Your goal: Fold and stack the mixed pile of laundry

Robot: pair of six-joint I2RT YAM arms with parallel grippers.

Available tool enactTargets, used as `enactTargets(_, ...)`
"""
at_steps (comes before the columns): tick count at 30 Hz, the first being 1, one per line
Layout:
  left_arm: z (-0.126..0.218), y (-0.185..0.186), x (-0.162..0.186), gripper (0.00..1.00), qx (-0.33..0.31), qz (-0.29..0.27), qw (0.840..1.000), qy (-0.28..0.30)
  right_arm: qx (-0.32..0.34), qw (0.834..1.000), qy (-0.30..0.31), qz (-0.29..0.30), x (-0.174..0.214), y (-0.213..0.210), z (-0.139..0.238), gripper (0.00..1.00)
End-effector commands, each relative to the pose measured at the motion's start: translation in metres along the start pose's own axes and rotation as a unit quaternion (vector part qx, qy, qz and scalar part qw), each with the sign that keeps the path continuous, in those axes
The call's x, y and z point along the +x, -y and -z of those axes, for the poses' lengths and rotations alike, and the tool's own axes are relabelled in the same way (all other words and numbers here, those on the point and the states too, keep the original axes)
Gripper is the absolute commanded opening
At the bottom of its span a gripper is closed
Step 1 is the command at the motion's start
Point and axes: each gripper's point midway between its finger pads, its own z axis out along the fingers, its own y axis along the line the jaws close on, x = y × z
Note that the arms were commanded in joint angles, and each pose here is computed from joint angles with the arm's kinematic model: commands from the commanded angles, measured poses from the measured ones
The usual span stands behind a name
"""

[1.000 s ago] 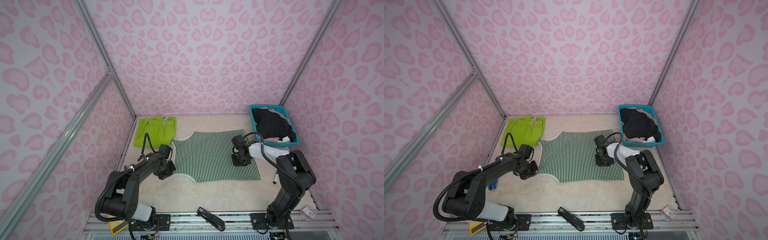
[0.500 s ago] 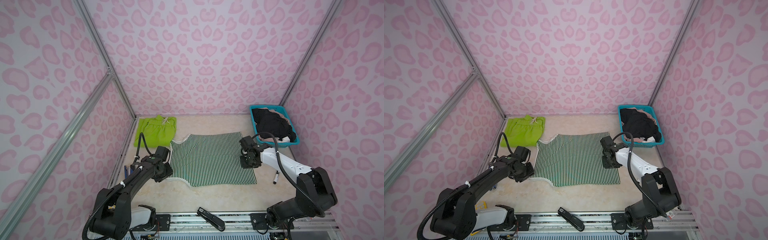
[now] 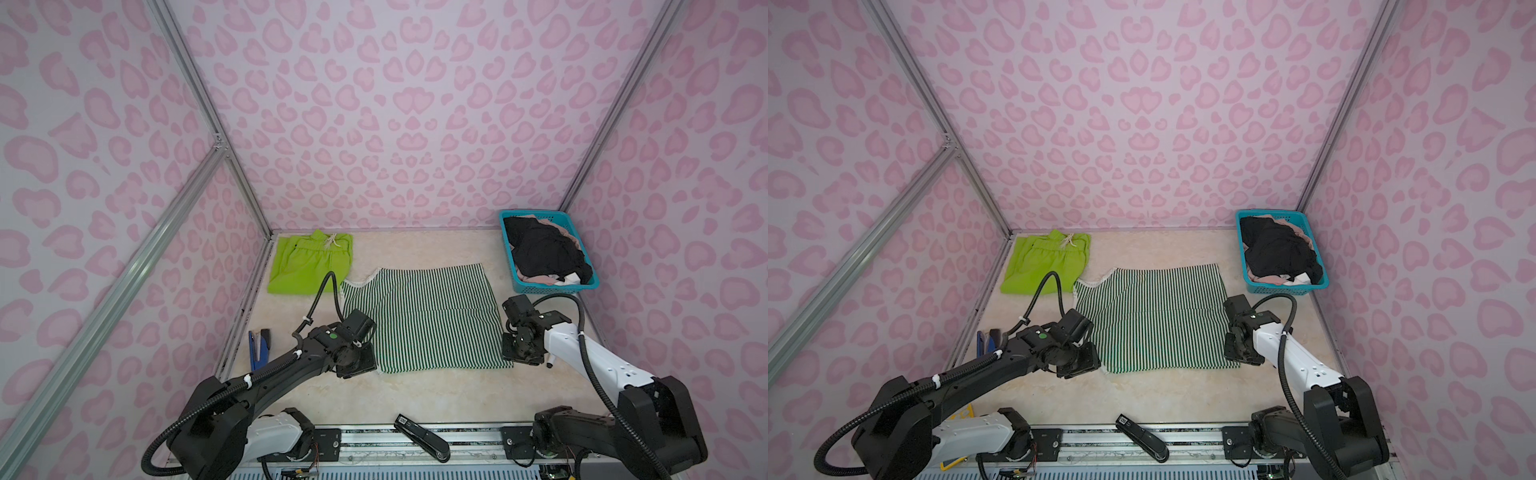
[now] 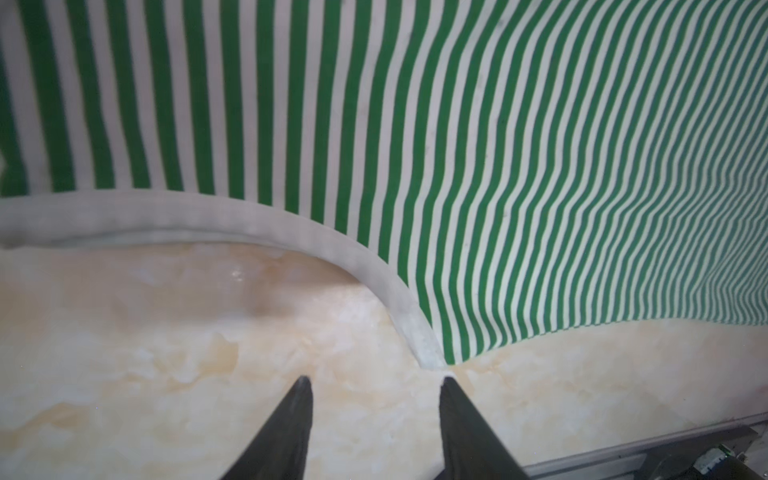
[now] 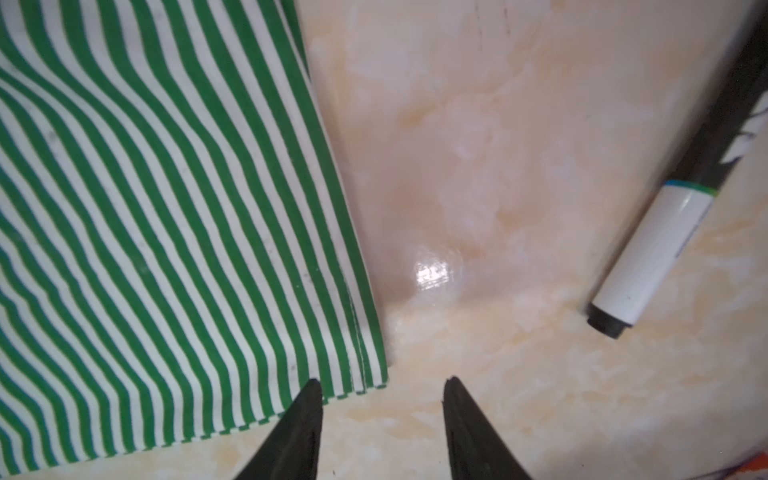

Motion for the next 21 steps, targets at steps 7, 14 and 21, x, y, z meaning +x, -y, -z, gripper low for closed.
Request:
enactTargets(7, -0.016, 0.013, -0.001, 0.58, 0.026, 0.024, 0.999, 0.016, -0.049, 0.998, -0.03, -0.033, 0.02, -0.011, -0.018, 0.47)
enactTargets(14, -0.022, 0.02, -0.006, 0.6, 0.032, 0.023, 0.999, 0.016, -0.058, 0.997, -0.031, -0.038, 0.022, -0.014, -0.022, 0.41)
enactTargets(21, -0.032, 0.021, 0.006, 0.56, 0.041, 0.047, 0.998, -0.014, -0.061, 0.997, -0.029, -0.042, 0.023, -0.014, -0.024, 0.37)
